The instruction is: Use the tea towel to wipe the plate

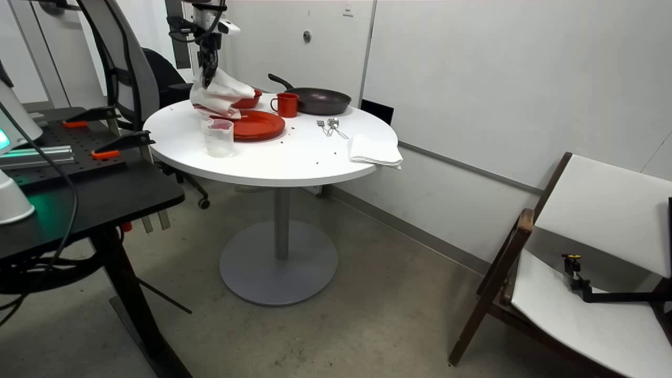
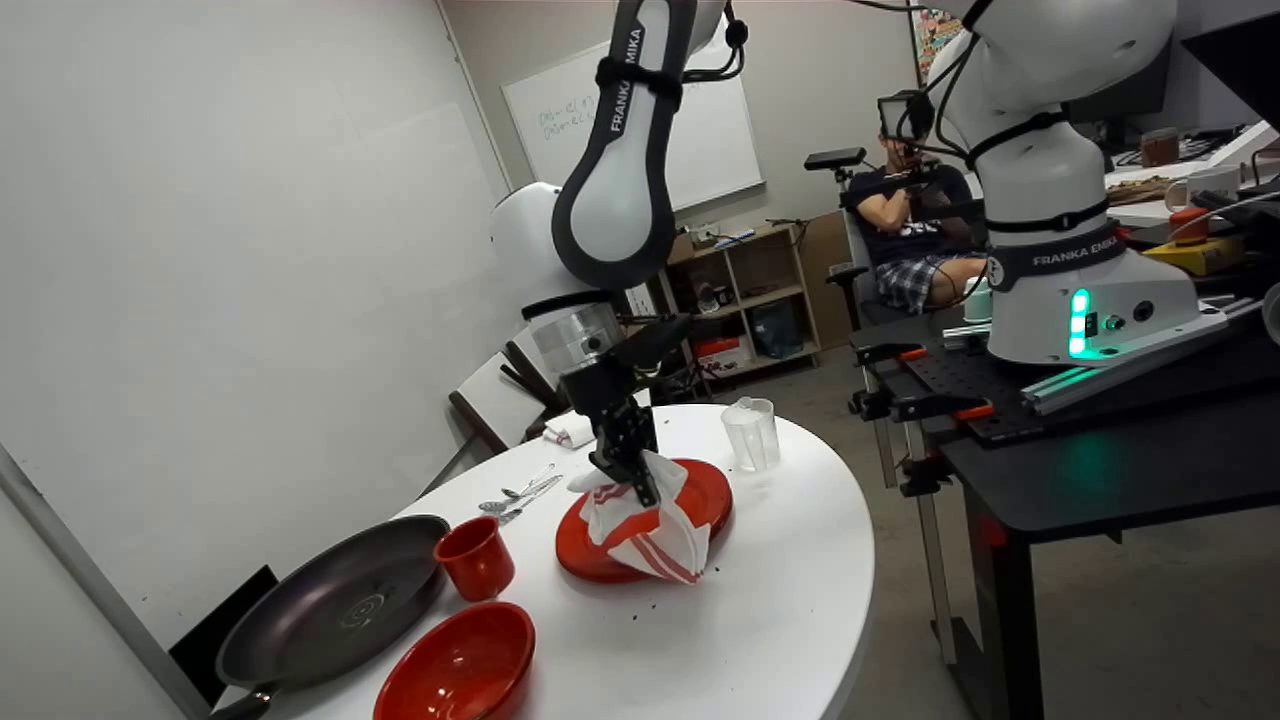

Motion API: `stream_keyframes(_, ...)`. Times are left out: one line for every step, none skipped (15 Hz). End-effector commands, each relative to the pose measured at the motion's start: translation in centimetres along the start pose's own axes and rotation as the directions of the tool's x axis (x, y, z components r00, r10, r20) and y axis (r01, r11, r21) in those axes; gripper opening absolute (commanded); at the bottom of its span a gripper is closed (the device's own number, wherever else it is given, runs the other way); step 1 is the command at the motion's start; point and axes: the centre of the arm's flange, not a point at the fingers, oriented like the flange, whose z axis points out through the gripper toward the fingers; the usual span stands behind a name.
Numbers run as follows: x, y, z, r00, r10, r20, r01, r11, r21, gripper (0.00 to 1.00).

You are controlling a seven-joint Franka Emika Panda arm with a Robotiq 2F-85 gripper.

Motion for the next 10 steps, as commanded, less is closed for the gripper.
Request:
stream_keyframes(-2.7,-0.5,1.5,0.995,-0.06,0.081,0.059,0.998,0.014,0.05)
stream_keyframes(-3.2,-0.9,2.2,0.993,-0.073,0.097,0.073,0.997,0.009,0.05)
stream_keyframes(-3.5,-1.4,3.3,0.99,-0.086,0.112,0.086,0.996,0.0,0.05)
stream_keyframes(-3.8,-1.9,4.1,0.986,-0.101,0.129,0.102,0.995,-0.002,0.05)
stream_keyframes(-4.1,-2.3,4.8,0.984,-0.111,0.141,0.114,0.993,-0.009,0.05)
stream_keyframes(-4.3,-2.9,5.6,0.98,-0.125,0.155,0.129,0.992,-0.011,0.05)
stream_keyframes(-4.5,-3.4,6.4,0.976,-0.135,0.168,0.14,0.99,-0.014,0.05)
stream_keyframes(-4.6,-4.0,7.2,0.972,-0.151,0.178,0.156,0.988,-0.016,0.05)
stream_keyframes(-4.7,-4.6,8.0,0.971,-0.161,0.175,0.167,0.986,-0.023,0.05)
stream_keyframes(-4.5,-5.2,8.8,0.971,-0.167,0.169,0.175,0.984,-0.032,0.05)
